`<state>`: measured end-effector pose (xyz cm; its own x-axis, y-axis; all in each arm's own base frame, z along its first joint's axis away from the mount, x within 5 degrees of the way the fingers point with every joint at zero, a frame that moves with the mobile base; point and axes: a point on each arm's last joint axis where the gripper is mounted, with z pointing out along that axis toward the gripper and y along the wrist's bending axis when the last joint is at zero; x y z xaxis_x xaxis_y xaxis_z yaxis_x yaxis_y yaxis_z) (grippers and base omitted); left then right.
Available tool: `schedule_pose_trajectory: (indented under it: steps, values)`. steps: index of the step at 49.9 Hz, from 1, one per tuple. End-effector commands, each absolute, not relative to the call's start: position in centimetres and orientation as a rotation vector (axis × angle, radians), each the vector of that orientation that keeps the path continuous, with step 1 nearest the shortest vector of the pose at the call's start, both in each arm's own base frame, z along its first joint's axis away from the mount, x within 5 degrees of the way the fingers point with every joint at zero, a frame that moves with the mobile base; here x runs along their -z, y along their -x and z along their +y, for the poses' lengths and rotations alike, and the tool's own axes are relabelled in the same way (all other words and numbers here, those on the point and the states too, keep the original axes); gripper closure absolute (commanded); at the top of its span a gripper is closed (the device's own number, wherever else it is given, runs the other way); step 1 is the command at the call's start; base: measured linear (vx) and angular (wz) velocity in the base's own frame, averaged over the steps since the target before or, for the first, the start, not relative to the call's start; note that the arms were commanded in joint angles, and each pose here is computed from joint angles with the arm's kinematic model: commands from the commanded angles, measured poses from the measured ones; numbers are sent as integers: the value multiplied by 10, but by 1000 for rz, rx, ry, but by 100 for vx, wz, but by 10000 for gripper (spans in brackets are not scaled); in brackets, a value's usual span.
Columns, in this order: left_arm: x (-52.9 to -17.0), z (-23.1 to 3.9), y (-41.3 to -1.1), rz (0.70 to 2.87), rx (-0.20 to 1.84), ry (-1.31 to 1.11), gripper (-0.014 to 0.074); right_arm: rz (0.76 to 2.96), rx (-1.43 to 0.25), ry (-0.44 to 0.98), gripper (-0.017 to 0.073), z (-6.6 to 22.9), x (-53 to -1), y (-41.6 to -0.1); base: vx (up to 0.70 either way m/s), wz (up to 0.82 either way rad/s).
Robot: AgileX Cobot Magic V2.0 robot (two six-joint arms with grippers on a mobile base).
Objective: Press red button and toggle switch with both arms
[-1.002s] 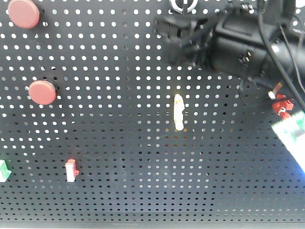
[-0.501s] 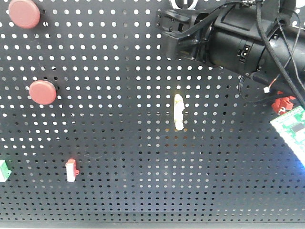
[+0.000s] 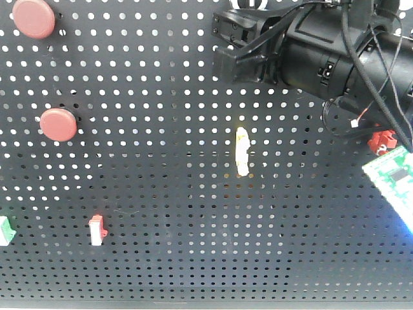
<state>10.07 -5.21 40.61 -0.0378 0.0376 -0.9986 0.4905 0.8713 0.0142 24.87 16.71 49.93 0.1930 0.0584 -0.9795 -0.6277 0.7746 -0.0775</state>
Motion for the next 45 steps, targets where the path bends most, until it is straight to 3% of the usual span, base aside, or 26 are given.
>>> schedule_pose_trajectory:
  steps: [1,26,45]
  values:
    - [-419,-50,-101,1506,390,-371,592,1247,-346,293,562,136,-523,-250,0,0]
    - [-419,-49,-101,1505,372,-381,592,1297,-244,197,562,125,-514,-256,0,0]
    - [-420,-49,-101,1499,371,-378,592,1383,-77,159,562,111,-510,-255,0,0]
